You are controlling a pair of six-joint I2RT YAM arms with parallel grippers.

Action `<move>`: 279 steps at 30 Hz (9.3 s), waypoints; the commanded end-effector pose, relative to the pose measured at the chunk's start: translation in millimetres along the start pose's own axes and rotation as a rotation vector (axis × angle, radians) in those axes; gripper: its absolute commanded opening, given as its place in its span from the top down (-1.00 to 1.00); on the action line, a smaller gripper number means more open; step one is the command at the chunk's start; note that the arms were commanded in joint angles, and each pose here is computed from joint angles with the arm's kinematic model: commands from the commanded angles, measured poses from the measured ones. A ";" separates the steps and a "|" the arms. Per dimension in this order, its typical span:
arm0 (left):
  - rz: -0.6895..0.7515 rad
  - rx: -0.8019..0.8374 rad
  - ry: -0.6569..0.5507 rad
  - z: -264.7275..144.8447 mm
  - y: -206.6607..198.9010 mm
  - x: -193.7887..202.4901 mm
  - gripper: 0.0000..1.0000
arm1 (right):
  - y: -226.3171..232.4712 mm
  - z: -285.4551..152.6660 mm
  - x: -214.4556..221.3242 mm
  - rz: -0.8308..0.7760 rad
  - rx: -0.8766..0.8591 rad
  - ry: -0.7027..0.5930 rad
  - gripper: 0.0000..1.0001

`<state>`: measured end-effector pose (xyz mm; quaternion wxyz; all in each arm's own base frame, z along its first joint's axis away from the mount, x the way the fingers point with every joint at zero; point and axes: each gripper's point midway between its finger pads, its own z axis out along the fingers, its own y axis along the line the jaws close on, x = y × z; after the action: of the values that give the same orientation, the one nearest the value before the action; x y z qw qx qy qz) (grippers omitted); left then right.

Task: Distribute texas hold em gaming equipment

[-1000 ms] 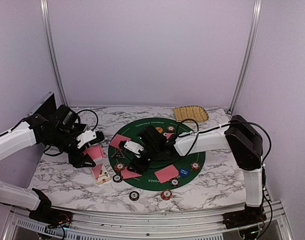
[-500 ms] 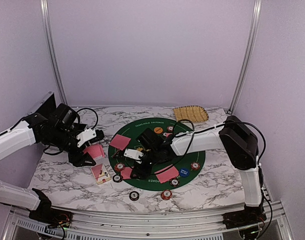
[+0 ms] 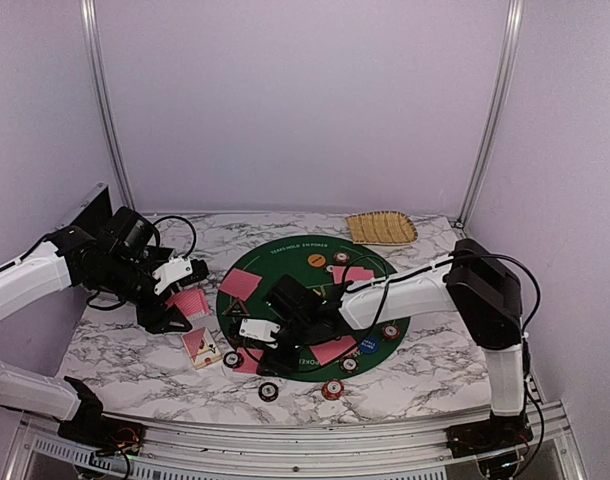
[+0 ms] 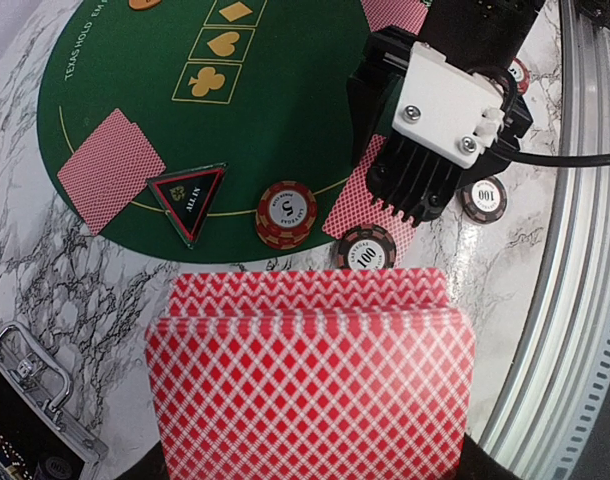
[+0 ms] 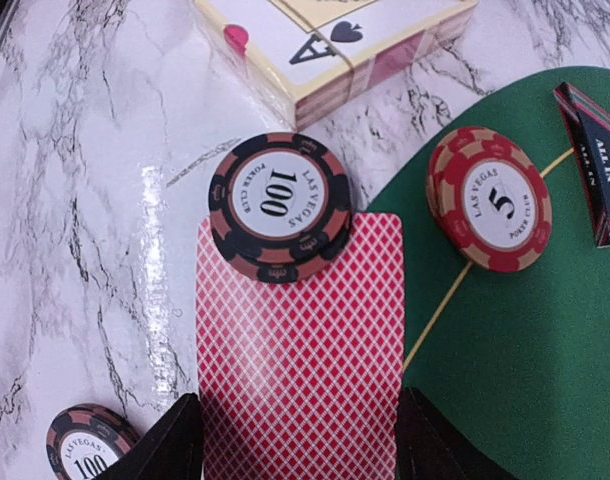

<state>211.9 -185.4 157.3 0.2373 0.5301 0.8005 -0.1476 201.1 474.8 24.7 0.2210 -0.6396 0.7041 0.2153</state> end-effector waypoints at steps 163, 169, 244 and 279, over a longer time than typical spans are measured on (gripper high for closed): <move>0.053 0.078 -0.040 -4.3 -14.8 -18.5 1.00 | 6.3 -104.0 -174.2 1.014 -0.666 -0.531 -0.63; 0.059 0.074 -0.043 -4.0 -14.1 -21.8 1.00 | 12.4 -94.9 -188.3 1.013 -0.706 -0.537 -0.64; 0.021 -0.001 0.076 12.5 -3.1 16.9 1.00 | -94.3 -139.6 -106.5 1.039 -0.254 -0.426 1.00; -0.004 0.018 0.063 6.9 -2.7 17.7 1.00 | -196.5 -45.5 2.0 -0.097 0.863 0.226 1.00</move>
<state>206.9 -174.5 134.2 0.2003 0.5365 0.8099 -0.1273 407.1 421.0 80.2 0.4119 -0.5251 0.7176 -0.1994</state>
